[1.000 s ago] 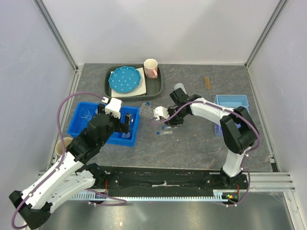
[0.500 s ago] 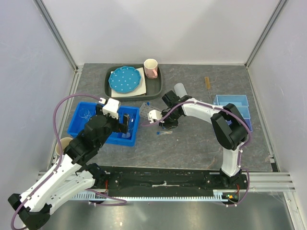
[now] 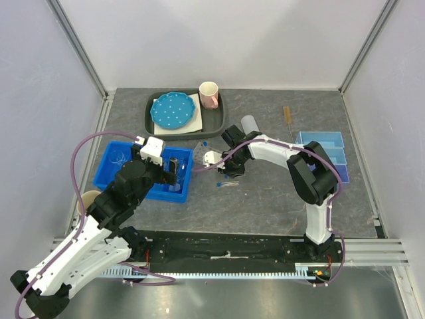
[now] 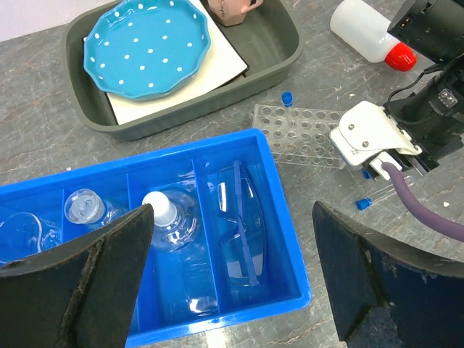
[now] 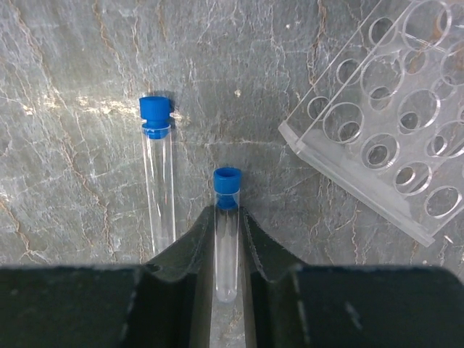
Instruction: Organize the chemistry lab equipment
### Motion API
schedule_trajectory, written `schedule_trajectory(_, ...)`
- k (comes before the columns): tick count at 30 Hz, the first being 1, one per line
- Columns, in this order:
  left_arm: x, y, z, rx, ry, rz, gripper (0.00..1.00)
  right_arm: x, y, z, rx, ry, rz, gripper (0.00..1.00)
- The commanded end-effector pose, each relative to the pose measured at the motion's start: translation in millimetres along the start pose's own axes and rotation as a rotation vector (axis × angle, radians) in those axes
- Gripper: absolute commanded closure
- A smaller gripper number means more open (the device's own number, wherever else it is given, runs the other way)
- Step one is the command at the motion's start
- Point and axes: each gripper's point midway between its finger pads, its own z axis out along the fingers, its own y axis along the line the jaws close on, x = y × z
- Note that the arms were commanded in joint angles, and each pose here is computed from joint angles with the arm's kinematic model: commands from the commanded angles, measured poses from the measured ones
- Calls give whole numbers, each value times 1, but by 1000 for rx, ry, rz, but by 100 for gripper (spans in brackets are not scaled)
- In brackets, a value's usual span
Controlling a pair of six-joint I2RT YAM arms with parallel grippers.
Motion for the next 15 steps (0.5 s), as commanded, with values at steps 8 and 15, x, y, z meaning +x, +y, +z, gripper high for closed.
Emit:
schedule_trajectory(8, -13, 2, 0, -4, -48, 8, 4, 7, -20, -21, 104, 11, 153, 84)
schedule_trajectory(15, -14, -12, 2, 67, -56, -2, 4, -14, -27, -83, 180, -211, 289, 86)
